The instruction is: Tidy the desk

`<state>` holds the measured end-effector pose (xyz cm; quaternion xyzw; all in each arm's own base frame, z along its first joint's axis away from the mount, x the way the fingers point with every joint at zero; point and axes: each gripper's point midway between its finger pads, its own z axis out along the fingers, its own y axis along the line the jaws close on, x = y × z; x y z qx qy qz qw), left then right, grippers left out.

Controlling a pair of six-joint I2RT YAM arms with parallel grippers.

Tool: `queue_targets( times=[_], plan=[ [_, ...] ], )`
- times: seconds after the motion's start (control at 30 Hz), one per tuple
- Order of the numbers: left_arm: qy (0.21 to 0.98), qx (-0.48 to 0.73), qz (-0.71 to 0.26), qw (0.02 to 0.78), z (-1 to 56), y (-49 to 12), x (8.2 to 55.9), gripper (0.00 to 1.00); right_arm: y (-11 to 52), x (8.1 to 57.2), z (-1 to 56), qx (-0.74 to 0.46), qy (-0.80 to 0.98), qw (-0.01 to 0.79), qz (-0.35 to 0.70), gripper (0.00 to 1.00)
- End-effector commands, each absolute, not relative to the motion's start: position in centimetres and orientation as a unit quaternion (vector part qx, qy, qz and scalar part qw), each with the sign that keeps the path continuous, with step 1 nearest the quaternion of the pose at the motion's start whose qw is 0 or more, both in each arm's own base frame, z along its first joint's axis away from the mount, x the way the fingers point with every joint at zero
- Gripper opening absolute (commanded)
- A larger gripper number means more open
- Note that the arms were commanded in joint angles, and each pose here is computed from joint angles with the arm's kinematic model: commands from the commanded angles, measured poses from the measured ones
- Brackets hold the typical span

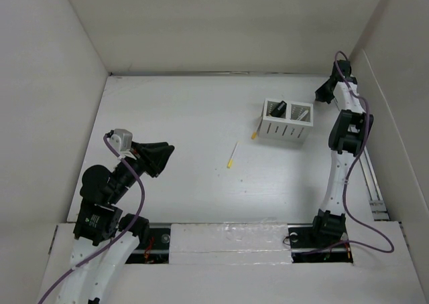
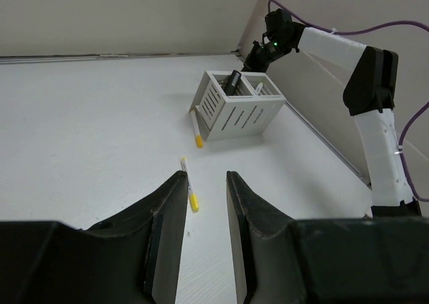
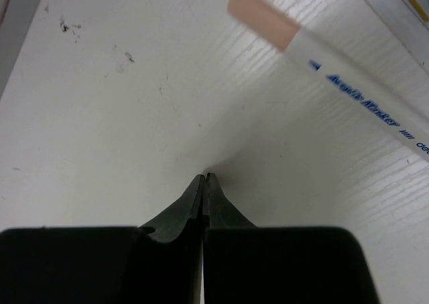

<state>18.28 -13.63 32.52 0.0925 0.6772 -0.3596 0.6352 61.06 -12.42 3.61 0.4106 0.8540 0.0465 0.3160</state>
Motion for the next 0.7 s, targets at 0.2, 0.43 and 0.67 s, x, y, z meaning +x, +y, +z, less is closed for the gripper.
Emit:
queue_targets(
  times=[0.2, 0.43, 0.67],
  plan=[
    [0.653, 0.103, -0.362, 0.658, 34.4, -13.6, 17.9, 0.27, -10.9, 59.3, 10.6, 0.397, 0.829, 0.384, 0.089, 0.0],
    [0.66, 0.096, -0.352, 0.657, 34.2, -13.3, 18.5, 0.26, -19.8, 60.4, 11.9, 0.457, 0.788, 0.41, -0.039, 0.34],
    [0.67, 0.092, -0.346, 0.651, 33.7, -13.3, 19.0, 0.26, -21.9, 60.7, 11.7, 0.431, 0.797, 0.414, -0.084, 0.71]
  ],
)
